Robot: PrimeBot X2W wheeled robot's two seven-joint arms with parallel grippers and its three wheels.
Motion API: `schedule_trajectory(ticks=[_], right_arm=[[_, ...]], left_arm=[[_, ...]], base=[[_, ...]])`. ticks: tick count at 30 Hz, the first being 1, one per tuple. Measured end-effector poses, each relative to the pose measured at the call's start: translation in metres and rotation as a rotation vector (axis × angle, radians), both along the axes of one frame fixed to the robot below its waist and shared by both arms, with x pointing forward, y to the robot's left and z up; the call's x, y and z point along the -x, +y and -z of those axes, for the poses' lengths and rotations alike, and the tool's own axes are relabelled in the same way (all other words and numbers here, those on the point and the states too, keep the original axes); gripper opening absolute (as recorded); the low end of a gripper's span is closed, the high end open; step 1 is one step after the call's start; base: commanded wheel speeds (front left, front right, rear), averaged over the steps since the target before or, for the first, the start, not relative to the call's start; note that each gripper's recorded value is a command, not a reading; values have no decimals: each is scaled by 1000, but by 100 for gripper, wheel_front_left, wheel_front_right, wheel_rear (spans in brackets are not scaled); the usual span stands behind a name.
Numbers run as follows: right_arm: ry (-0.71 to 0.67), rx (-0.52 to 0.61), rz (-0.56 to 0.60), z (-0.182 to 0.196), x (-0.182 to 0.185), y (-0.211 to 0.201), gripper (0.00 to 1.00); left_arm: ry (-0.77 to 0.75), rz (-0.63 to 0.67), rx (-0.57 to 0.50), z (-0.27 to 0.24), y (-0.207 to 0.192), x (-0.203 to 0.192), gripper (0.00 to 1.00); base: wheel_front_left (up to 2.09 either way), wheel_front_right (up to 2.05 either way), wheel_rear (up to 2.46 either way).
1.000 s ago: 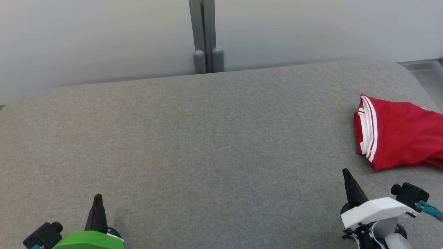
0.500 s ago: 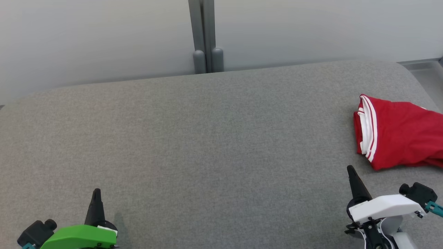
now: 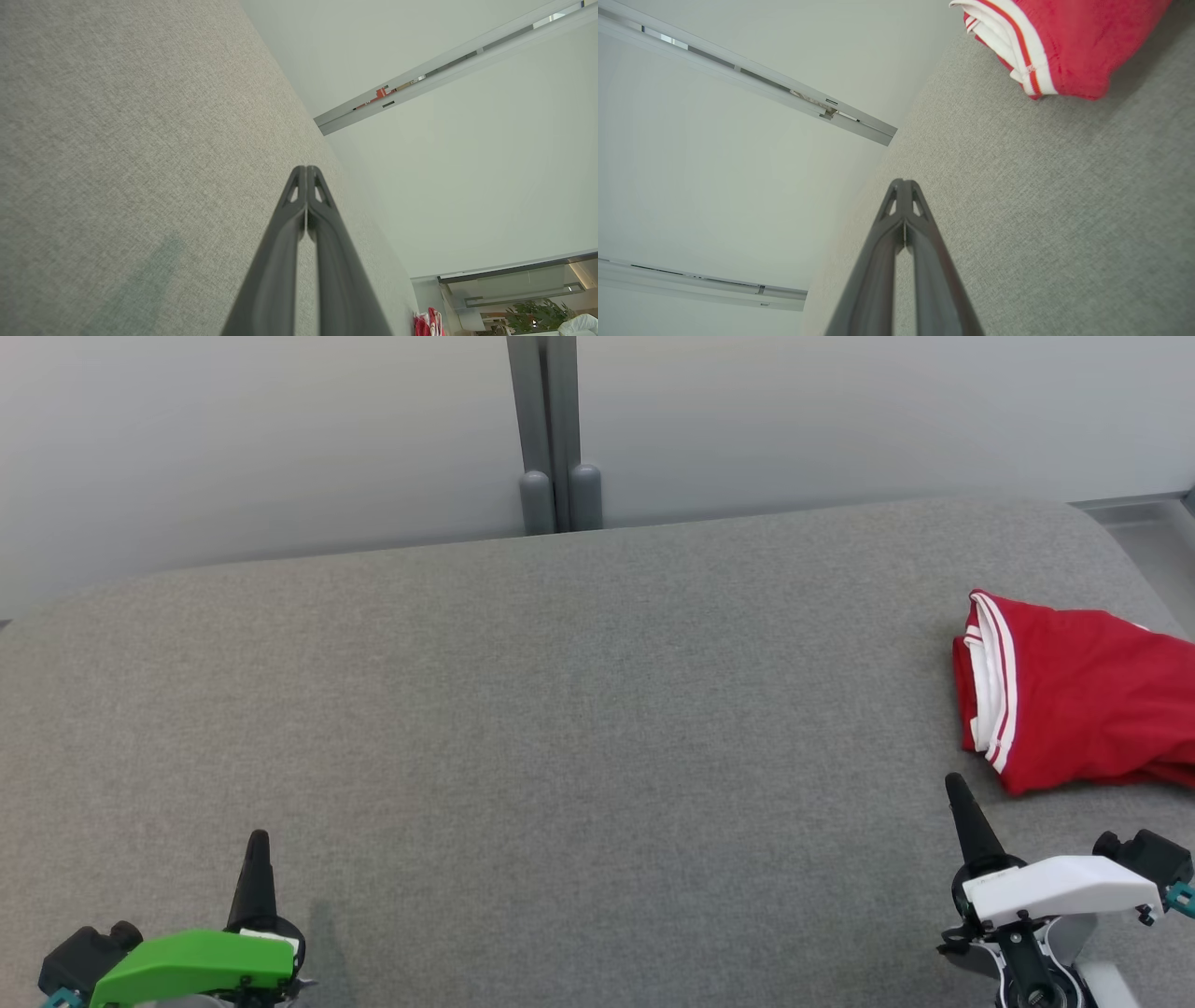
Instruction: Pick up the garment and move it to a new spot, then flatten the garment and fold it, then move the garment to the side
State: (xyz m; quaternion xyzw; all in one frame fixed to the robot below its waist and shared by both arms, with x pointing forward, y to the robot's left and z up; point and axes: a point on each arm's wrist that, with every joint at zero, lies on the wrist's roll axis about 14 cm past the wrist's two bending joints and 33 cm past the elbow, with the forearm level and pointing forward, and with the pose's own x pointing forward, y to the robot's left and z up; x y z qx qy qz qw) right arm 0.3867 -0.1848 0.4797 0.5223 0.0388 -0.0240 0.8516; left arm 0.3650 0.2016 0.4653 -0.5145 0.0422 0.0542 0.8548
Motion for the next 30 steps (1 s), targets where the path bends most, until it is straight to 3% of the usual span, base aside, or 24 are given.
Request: schedule_trajectory(ticks=[30], right_arm=[[-37, -256, 18, -13, -2, -7, 0]], left_arm=[[-61, -1, 264, -19, -2, -12, 0]], base=[[0, 0, 0]])
